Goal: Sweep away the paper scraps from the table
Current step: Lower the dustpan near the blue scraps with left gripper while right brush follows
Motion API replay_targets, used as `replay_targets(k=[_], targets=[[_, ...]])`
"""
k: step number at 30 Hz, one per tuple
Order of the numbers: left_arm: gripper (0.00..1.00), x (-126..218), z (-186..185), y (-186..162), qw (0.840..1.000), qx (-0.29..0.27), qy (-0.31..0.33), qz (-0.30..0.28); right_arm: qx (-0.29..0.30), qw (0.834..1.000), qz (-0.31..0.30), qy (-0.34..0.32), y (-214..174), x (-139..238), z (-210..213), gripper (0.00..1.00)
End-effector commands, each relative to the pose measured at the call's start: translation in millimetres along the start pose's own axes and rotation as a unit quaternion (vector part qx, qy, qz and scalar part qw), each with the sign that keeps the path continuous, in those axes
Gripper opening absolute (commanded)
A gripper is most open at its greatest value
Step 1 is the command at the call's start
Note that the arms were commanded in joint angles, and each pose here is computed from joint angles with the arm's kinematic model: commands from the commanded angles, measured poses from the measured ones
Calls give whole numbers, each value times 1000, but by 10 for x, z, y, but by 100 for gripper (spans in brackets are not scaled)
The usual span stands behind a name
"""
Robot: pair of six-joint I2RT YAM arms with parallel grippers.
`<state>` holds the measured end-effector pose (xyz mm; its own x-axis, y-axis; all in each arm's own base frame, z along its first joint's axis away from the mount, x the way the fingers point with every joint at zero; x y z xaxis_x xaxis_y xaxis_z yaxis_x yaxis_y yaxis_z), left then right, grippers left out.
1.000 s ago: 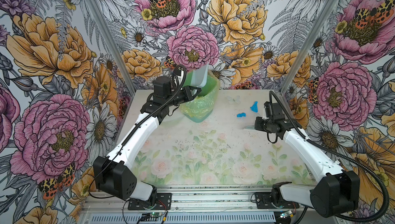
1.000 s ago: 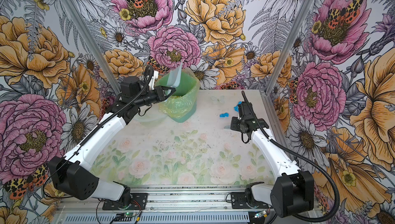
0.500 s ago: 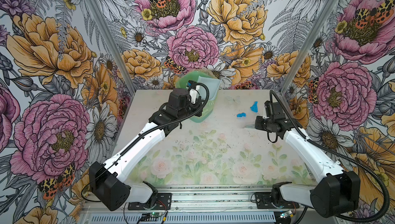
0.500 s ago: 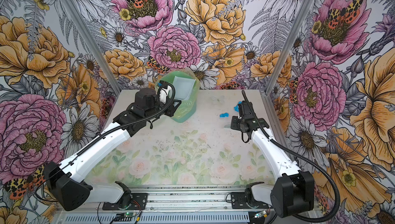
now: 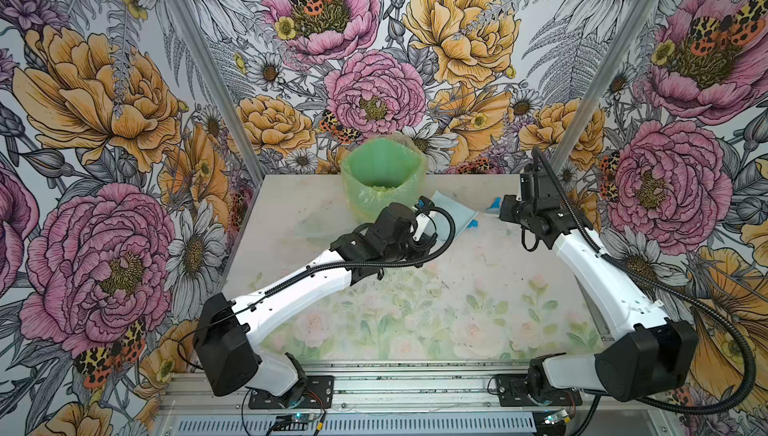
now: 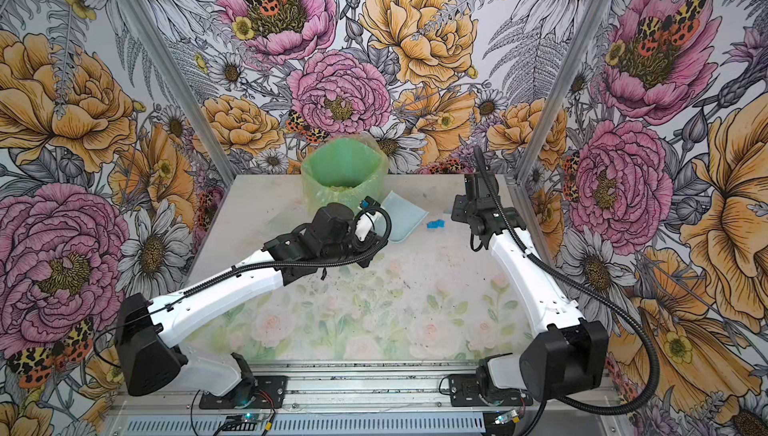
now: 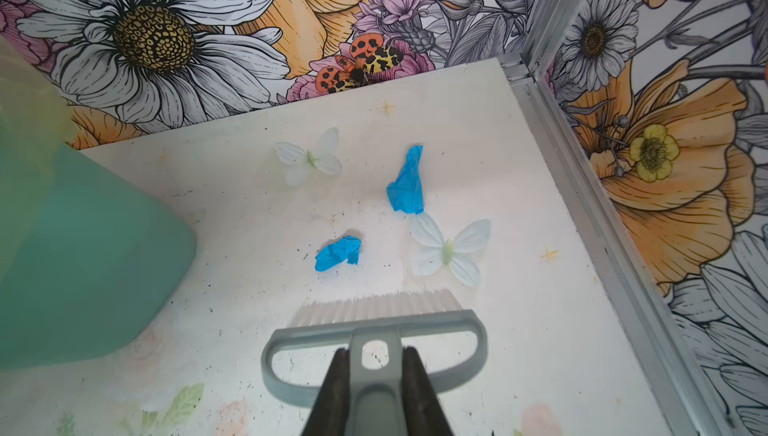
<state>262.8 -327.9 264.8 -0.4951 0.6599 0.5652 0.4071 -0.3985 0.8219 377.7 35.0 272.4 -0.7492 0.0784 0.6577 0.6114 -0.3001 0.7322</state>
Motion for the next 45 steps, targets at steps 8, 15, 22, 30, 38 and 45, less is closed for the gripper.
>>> replay_targets(k=[8, 15, 22, 30, 38, 45], targets=[[19, -305, -192, -436, 998, 0, -10, 66, -51, 997, -51, -38, 346, -385, 34, 0], [18, -532, -283, -787, 993, 13, -36, 114, -93, 995, -35, -27, 276, -794, 143, 0], [17, -735, -287, -1076, 988, 32, -27, 148, -103, 994, -12, -32, 95, -1183, 189, 0], [15, -918, -302, -1263, 984, 33, -14, 177, -87, 995, 9, -37, -89, -1417, 263, 0], [14, -1031, -308, -1437, 979, 37, 4, 199, -65, 997, 27, -40, -291, -1531, 356, 0], [13, -1075, -286, -1537, 977, 39, 16, 208, -44, 997, 39, -41, -491, -1484, 423, 0]])
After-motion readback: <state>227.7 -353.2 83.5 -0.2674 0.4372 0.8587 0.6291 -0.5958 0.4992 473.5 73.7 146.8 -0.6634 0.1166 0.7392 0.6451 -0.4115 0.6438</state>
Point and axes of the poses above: each gripper's point midway between its finger pads, its own x axis back along the fingers, its own z axis along the line the jaws close on, y = z × x, the point moved 3 cm from there along x, back along the fingers, and after that the axes turned 7 degrees about -x, right-handed, at the moved point
